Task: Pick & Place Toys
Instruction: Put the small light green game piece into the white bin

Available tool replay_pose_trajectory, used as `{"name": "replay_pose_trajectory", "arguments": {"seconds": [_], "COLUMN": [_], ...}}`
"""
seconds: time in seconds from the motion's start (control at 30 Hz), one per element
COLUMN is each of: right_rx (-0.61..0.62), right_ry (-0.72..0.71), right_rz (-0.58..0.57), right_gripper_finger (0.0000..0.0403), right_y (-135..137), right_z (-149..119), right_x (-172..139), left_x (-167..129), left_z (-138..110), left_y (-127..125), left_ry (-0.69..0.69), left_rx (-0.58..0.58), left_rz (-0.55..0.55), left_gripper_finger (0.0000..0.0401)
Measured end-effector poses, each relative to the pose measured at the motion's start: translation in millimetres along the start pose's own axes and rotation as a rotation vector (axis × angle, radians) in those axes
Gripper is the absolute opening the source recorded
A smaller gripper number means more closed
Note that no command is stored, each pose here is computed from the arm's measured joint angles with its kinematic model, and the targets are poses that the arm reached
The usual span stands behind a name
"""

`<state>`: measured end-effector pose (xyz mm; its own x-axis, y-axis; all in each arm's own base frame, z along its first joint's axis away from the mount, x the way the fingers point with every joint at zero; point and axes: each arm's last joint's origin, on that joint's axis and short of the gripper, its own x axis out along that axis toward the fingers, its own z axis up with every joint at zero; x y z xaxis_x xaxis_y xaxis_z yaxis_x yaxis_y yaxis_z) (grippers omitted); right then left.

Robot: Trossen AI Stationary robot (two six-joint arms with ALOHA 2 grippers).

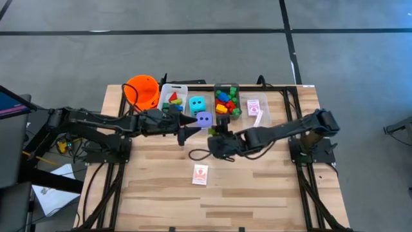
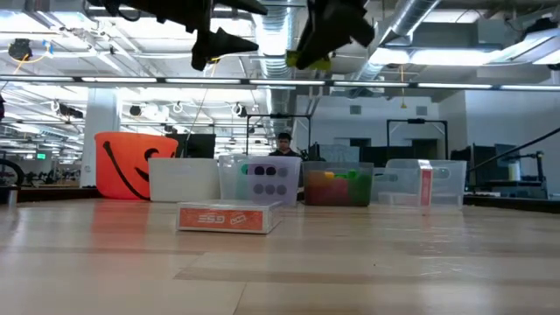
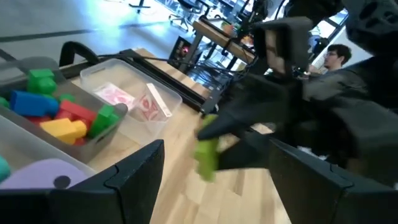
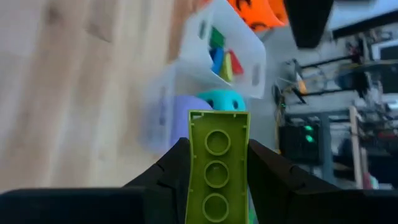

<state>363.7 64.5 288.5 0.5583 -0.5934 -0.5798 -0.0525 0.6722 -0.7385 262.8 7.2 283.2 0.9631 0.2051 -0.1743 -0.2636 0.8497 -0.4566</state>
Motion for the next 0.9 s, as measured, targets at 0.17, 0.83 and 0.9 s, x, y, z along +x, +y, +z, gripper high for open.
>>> {"name": "replay_pose_trajectory", "arguments": {"seconds": [0.17, 0.83, 0.9], "right_rx": [0.04, 0.039, 0.045], "right_ry": [0.003, -0.232, -0.231], "right_rz": [-0.025, -0.071, -0.069], "right_gripper_finger": [0.0118, 0.0118, 0.0118], "right_y": [-9.3, -20.8, -20.8], "right_z": [-0.7, 23.7, 23.5], "right_x": [8.8, 0.5, 0.8], "left_x": [-0.3, 6.0, 6.2], "left_z": [-1.2, -10.0, -9.8], "left_y": [-1.1, 4.5, 4.5], "left_ry": [0.007, 0.031, 0.027], "left_rx": [-0.012, -0.058, -0.059], "left_rz": [-0.003, 0.096, 0.099], "left_gripper_finger": [0.0273, 0.0273, 0.0273]}}
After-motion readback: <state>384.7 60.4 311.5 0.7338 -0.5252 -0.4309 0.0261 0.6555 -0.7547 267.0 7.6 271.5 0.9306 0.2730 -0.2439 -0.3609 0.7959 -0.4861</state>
